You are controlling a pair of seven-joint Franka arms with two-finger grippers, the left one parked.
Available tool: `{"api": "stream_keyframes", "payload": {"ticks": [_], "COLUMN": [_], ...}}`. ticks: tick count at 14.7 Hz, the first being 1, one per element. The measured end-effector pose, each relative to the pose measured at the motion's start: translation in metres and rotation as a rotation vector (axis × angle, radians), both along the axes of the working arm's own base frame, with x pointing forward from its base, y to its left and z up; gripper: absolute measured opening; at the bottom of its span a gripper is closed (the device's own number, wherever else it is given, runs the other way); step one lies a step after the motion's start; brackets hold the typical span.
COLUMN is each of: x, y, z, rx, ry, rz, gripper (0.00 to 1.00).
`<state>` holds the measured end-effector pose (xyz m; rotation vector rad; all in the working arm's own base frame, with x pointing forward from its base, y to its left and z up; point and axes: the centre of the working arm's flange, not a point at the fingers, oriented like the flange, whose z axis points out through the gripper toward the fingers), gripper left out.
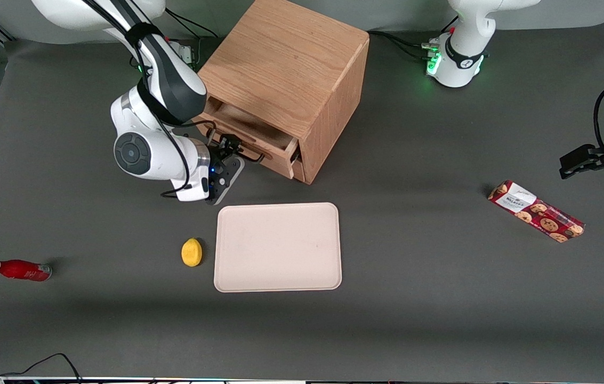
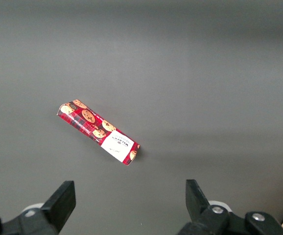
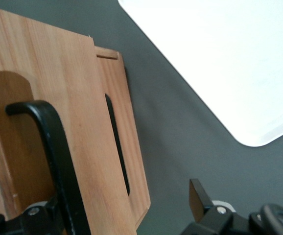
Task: Open upper drawer
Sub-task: 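Pull the handle outward with the right gripper, sliding the drawer open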
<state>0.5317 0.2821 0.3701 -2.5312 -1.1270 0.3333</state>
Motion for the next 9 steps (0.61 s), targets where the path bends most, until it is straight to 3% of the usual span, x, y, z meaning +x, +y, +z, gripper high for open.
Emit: {"api": "stream_keyframes", "payload": {"ticks": [9], "x": [0.052], "y": [-0.033], "z": [0.005], "rx": [0.027], "ry": [-0.052], "rz": [-0.042], "gripper": [1.00]}}
